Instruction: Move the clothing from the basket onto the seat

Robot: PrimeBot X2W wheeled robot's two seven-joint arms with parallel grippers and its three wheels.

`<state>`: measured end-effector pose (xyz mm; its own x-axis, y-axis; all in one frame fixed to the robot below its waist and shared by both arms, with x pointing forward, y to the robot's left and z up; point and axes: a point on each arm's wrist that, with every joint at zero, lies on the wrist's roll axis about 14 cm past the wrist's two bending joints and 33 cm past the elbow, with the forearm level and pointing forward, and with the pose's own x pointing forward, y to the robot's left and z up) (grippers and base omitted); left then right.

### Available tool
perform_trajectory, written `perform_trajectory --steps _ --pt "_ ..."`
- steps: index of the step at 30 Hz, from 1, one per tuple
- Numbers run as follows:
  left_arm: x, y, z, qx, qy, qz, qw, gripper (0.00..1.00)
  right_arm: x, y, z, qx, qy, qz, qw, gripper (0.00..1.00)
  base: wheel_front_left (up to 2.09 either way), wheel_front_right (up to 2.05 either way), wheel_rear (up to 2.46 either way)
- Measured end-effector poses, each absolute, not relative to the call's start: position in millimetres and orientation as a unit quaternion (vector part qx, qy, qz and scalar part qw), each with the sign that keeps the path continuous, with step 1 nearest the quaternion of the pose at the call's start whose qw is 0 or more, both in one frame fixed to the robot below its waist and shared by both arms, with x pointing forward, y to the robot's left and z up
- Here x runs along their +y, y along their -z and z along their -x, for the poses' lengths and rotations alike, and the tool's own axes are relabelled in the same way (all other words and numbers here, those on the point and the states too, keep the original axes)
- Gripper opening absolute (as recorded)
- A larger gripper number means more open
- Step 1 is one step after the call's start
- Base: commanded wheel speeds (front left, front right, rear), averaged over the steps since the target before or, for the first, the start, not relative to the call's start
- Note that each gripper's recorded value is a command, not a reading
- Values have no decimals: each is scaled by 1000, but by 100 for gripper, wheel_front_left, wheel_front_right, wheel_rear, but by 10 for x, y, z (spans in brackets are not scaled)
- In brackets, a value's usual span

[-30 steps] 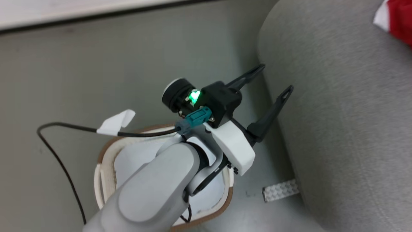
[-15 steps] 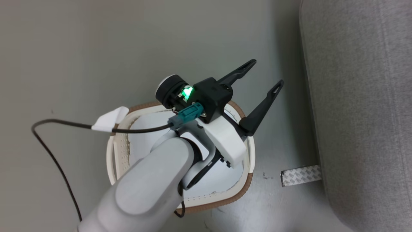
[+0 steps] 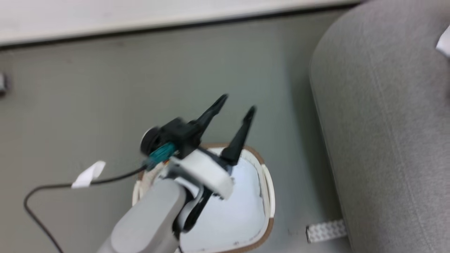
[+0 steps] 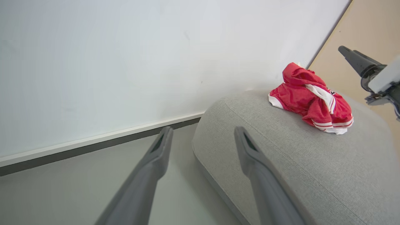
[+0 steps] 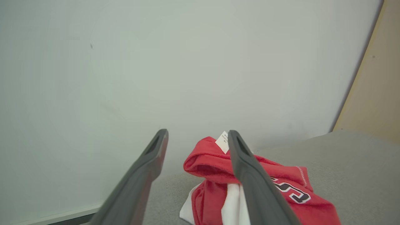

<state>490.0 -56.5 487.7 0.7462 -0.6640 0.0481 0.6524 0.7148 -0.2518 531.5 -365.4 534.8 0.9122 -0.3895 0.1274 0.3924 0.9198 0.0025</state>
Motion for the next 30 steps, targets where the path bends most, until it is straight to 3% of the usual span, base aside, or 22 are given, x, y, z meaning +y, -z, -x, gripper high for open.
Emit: perform_trajectory --steps 8,18,24,30 --pt "112 -4984 -4575 12 247 105 963 100 -3046 -5475 -4748 -80 123 -8 989 100 0 0 0" --pt "991 -5086 -3990 -8 110 76 991 100 -2256 -5192 -3949 -51 34 -51 997 100 0 0 0" --pt "1426 -5045 -3693 -14 42 74 996 100 -1883 -5056 -3703 -35 -17 -53 998 100 0 0 0" --pt "1519 -4995 -3495 -15 27 78 996 100 -1722 -4956 -3588 -21 -39 -57 997 100 0 0 0"
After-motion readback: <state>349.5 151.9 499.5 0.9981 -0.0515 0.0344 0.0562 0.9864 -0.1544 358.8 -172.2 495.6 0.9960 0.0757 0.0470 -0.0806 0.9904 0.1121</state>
